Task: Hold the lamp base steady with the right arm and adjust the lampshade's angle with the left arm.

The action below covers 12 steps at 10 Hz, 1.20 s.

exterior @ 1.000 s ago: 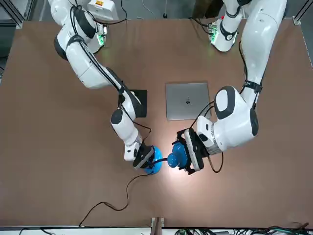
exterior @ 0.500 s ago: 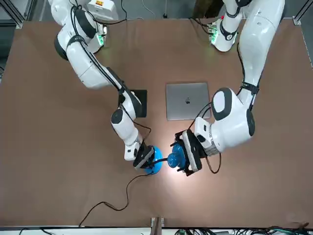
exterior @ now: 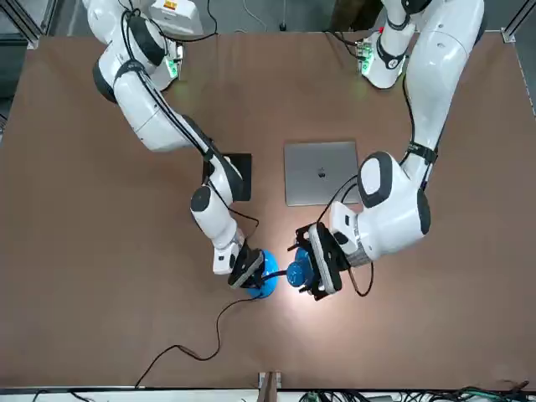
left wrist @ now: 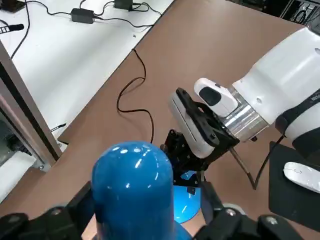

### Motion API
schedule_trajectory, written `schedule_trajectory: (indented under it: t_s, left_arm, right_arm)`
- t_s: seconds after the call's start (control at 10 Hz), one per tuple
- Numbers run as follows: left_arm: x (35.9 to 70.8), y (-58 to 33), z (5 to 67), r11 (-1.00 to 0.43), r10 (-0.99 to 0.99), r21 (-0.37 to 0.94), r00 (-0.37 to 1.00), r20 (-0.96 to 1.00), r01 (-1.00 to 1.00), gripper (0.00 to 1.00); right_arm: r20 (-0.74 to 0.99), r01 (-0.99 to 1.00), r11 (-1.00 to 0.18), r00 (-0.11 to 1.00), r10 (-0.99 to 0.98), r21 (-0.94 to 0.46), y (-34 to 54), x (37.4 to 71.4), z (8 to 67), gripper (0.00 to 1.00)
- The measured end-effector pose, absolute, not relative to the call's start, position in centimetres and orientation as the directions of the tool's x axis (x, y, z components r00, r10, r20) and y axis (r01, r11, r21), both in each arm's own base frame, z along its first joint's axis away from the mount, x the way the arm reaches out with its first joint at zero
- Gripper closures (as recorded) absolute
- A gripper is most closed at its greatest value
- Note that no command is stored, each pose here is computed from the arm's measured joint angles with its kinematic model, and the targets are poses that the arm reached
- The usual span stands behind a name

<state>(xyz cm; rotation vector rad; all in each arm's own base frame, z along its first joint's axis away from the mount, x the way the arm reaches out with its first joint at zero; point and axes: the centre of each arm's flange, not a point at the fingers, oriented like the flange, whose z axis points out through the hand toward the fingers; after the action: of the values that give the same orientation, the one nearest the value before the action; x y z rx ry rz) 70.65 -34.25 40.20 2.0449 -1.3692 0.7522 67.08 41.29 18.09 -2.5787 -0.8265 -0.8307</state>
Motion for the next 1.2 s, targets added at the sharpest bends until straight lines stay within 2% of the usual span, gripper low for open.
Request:
schedule_trajectory:
  t_s: [0.4, 1.2]
  left_arm:
    - [70.66, -34.44, 40.59, -0.309, -0.624, 0.123, 0.299, 0.722, -0.943, 0.27]
    - [70.71, -34.35, 40.61, -0.319, -0.62, 0.132, 0.311, 0.721, -0.939, 0.33]
  right_arm:
    - [0.61, 0.608, -0.786, 0.666, 0.43, -0.11, 41.3, 67.07, 18.08, 0.84]
    - [0.619, 0.612, -0.785, 0.654, 0.434, -0.097, 41.41, 66.98, 17.99, 0.84]
